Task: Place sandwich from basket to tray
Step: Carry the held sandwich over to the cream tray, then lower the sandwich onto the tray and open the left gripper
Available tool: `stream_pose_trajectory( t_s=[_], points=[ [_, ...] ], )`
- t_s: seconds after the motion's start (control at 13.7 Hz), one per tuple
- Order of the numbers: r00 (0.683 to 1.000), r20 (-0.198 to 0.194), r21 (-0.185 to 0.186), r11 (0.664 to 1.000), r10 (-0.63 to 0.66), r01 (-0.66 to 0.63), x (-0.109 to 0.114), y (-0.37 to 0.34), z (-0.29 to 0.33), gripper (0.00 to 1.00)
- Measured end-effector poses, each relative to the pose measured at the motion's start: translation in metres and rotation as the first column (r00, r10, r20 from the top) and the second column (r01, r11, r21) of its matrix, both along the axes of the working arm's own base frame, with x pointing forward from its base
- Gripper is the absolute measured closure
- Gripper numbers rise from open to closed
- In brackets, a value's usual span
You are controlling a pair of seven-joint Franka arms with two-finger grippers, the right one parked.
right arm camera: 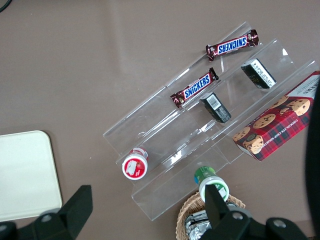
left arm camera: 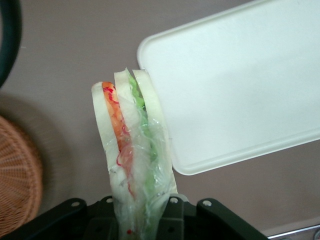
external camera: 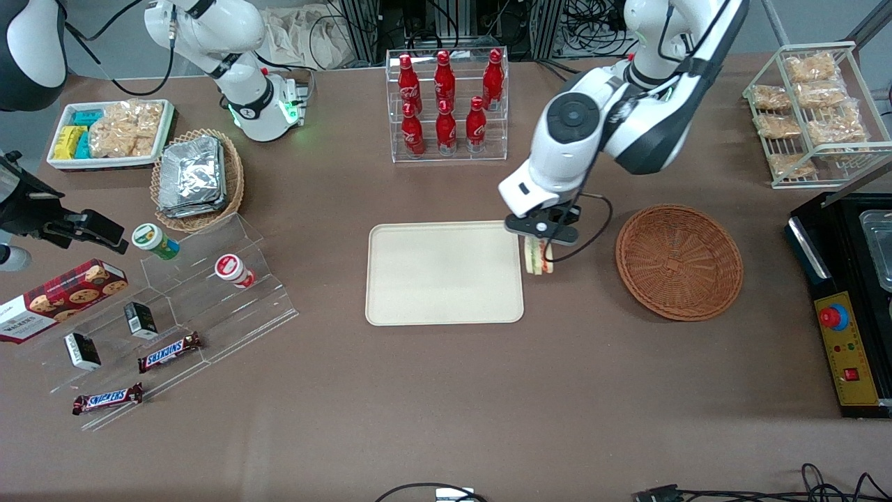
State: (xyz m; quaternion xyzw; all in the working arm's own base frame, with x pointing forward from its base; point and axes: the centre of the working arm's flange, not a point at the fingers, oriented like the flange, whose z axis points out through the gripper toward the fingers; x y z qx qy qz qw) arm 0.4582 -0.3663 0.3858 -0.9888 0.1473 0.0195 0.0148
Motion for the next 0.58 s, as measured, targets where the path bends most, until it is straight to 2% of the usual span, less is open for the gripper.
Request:
stream_pose_trajectory(
  t_s=[0.29,0.44,0.58],
  points=[
    [1.0,0.014,0.011,1.0,0.001,-0.001,-0.018,-0.043,-0.061,0.81],
    [1.0,0.031,0.05,0.999,0.003,-0.004,-0.027,-0.056,-0.097,0.81],
    [0.999,0.033,0.073,0.997,0.003,-0.005,-0.034,-0.063,-0.132,0.81]
  ],
)
